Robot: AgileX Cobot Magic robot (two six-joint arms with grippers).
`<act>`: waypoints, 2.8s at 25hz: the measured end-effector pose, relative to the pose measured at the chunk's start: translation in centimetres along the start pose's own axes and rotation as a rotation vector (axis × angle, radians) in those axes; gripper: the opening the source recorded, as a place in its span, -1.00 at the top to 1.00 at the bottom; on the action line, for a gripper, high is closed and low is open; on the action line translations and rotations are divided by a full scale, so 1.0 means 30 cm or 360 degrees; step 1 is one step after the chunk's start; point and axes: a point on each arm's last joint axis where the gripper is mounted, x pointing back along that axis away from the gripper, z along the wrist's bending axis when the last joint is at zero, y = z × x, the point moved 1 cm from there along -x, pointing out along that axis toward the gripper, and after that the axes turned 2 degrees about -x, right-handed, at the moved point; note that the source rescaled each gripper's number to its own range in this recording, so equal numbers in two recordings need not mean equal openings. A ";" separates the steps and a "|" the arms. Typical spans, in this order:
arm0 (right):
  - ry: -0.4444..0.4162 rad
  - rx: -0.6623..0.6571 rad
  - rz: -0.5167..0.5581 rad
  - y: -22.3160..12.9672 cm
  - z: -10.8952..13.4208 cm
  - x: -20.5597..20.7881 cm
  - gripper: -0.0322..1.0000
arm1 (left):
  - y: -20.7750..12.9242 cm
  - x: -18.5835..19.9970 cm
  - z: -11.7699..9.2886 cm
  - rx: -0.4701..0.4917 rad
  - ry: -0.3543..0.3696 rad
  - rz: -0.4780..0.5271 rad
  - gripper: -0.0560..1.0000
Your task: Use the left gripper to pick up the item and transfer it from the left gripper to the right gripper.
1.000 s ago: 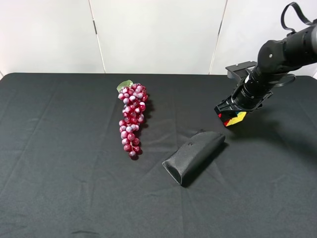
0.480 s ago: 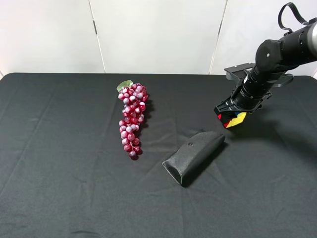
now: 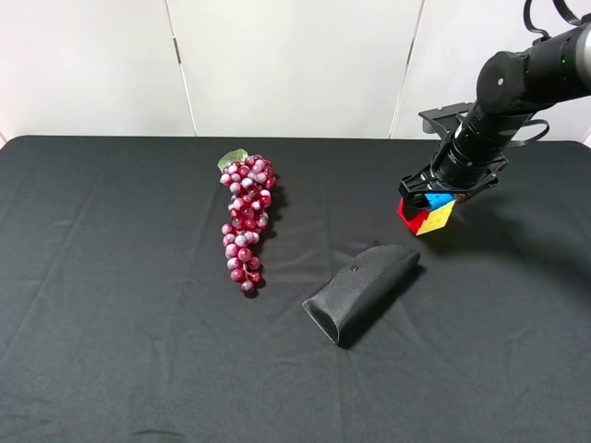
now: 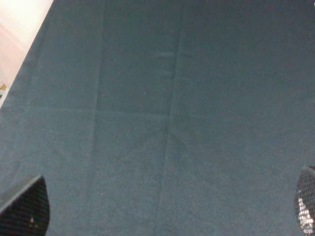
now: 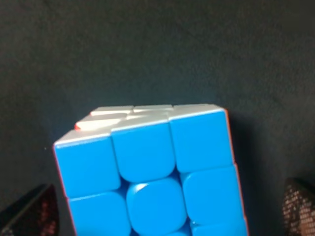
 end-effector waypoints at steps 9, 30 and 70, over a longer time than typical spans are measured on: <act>0.0002 -0.0004 0.0022 -0.005 0.000 0.005 -0.99 | 0.000 0.000 0.000 0.0000 0.0000 0.0000 -1.00; 0.0048 -0.0124 0.0148 -0.116 0.021 0.453 -0.99 | 0.000 0.000 0.000 0.0000 0.0000 0.0000 -1.00; 0.0034 -0.0206 -0.1163 -1.038 0.105 0.868 -0.99 | -0.001 0.000 0.000 0.0000 0.0000 0.0003 -1.00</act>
